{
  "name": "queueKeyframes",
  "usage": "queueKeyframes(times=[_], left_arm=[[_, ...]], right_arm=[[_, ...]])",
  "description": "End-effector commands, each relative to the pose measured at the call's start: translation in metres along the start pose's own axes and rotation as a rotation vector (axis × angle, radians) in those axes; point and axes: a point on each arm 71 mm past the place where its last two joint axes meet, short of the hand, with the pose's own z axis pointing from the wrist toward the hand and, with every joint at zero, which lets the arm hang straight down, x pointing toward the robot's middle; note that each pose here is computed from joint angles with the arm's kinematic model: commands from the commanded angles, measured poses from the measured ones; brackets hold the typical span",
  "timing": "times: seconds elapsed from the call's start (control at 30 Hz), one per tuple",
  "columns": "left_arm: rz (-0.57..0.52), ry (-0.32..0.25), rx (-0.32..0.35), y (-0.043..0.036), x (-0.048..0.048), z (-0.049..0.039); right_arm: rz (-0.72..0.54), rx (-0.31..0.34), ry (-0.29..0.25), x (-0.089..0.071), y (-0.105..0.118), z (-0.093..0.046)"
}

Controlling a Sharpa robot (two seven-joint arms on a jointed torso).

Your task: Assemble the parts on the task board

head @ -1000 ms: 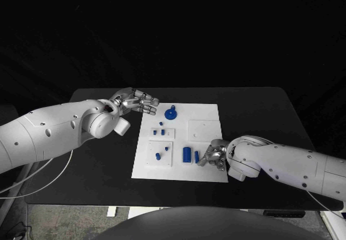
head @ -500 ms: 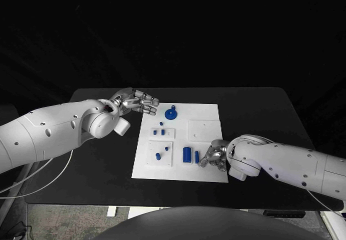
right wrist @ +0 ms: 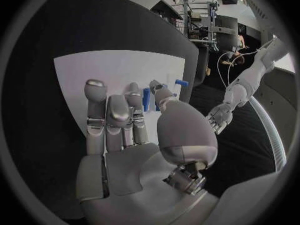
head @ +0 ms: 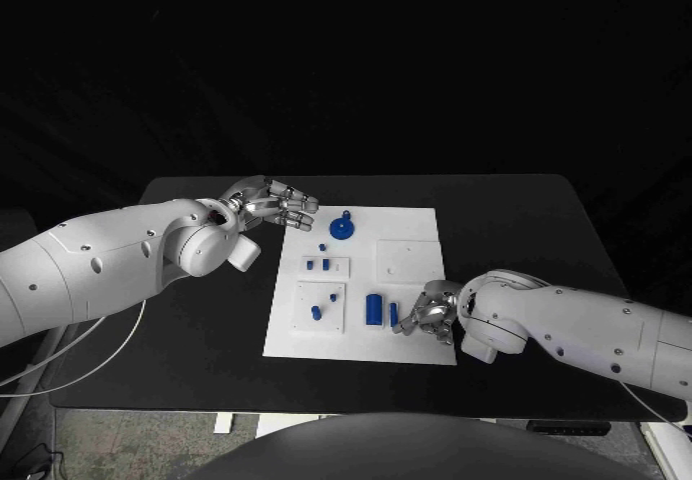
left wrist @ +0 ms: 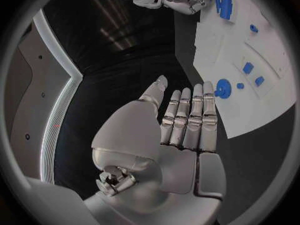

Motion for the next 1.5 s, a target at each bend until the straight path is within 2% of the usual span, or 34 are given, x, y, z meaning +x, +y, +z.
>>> queueKeyframes(times=[0.03,0.33,0.6,1.2,1.5], left_arm=[[0.000,0.017,0.007,-0.0011,0.0020,0.0004],[0.000,0.019,0.006,-0.0011,0.0022,0.0004],[0.000,0.021,0.005,-0.0011,0.0027,0.0006],[0.000,0.022,0.004,-0.0010,0.0027,0.0005],[0.001,0.018,0.004,-0.0007,0.0017,0.0002]], right_arm=[[0.015,-0.032,0.015,0.0025,0.0000,-0.0005],[0.024,-0.021,-0.046,-0.0030,-0.0020,-0.0003],[0.001,0.006,-0.075,-0.0043,-0.0001,0.0027],[-0.022,0.017,-0.059,0.0000,0.0075,0.0077],[0.027,-0.029,-0.077,-0.0052,0.0034,0.0062]])
